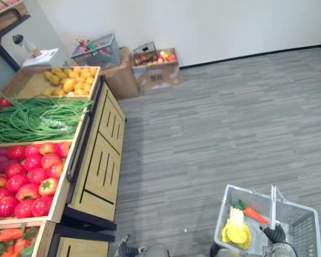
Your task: Pick vegetable in the basket
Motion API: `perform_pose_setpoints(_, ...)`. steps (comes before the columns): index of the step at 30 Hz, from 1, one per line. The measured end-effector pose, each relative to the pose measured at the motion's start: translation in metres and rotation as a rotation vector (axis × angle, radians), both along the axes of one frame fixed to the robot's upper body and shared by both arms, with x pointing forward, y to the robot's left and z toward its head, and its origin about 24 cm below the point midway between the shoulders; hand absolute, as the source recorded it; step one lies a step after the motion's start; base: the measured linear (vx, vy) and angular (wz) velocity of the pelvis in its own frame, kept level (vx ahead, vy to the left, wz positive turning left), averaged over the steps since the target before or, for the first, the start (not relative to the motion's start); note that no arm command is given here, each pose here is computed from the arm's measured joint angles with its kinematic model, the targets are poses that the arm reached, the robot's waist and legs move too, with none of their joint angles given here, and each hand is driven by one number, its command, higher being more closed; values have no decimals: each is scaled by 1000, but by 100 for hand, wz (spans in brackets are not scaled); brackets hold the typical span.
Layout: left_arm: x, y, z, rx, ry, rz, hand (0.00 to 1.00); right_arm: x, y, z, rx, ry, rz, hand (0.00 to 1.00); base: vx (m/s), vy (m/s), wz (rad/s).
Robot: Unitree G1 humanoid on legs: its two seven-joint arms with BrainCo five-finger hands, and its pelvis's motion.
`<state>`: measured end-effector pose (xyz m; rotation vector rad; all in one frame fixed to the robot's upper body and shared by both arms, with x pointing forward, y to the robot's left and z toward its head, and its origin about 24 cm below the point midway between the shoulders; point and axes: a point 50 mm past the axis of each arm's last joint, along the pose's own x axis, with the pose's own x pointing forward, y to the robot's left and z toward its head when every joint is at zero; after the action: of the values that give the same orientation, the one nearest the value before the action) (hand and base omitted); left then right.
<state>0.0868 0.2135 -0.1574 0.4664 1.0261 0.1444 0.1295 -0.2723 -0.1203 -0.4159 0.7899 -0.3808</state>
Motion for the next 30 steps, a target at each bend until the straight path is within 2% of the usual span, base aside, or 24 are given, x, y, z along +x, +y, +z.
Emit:
perform_pose_setpoints(5, -8, -3, -3, -6, 28, -5, 0, -1, -3, 0, -6, 2, -9, 100, 110, 109, -17)
perform_pose_setpoints(9, -10, 6, -1, 14, 34, 13, 0, -6, 4, -3, 16, 10, -17, 100, 85, 172, -15)
perform_pose_setpoints(18, -24, 10, -4, 17, 93, 10, 0, -16, 4, -6, 42, 4, -109, 100, 92, 84, -15)
perform_pose_setpoints(24, -19, 13, -3, 28, 78, 19, 0, -23, 3, -9, 54, 20, -156, 100, 216, -161, 53)
perform_pose_setpoints(27, -21, 26, 0, 62, 81, 17, 0, -33, 8, -16, 81, 59, -191, 100, 223, -366, 79)
perform_pose_setpoints(30, -24, 6, -5, 6, 86, 33, 0, -30, -1, -14, 64, 65, -201, 100, 184, -342, 32)
